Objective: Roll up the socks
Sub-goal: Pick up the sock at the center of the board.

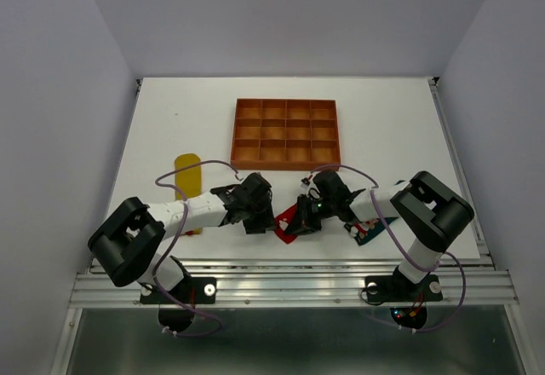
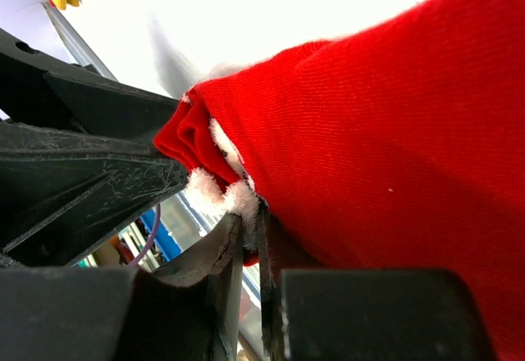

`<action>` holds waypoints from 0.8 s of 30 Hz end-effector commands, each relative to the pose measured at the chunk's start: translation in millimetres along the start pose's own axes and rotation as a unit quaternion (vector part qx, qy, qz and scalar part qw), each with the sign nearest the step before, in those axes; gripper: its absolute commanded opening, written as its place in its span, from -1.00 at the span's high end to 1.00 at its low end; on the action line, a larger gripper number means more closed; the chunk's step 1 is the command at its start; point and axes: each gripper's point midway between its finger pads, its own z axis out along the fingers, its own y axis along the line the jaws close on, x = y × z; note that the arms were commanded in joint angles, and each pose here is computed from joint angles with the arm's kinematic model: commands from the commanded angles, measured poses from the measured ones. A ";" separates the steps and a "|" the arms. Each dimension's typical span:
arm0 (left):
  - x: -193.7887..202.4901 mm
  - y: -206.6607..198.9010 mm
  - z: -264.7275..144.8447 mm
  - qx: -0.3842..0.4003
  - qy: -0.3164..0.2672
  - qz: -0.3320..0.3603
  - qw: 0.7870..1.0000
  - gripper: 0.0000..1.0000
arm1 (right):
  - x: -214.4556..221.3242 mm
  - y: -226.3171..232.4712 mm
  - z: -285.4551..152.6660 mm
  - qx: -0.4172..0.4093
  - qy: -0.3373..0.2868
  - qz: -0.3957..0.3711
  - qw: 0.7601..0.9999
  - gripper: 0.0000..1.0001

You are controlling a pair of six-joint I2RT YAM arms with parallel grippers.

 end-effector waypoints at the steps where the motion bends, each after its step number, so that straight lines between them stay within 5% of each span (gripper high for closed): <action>1: -7.6 -6.4 2.8 0.002 -0.010 0.008 1.000 -0.02 | -0.4 -50.8 1.0 0.101 -0.017 0.012 0.995 0.98; 13: -4.2 -2.3 22.8 -0.041 0.001 0.016 0.999 0.10 | -5.0 -47.2 -3.1 0.109 -0.009 -0.037 0.993 0.91; 20: 4.1 13.0 37.8 -0.094 0.017 0.008 0.995 0.95 | -12.1 -40.6 -14.4 0.119 -0.024 -0.078 0.990 0.55; 24: 3.7 19.8 38.4 -0.124 0.013 0.001 0.992 1.00 | -23.8 -25.2 -29.0 0.116 -0.056 -0.121 0.984 0.24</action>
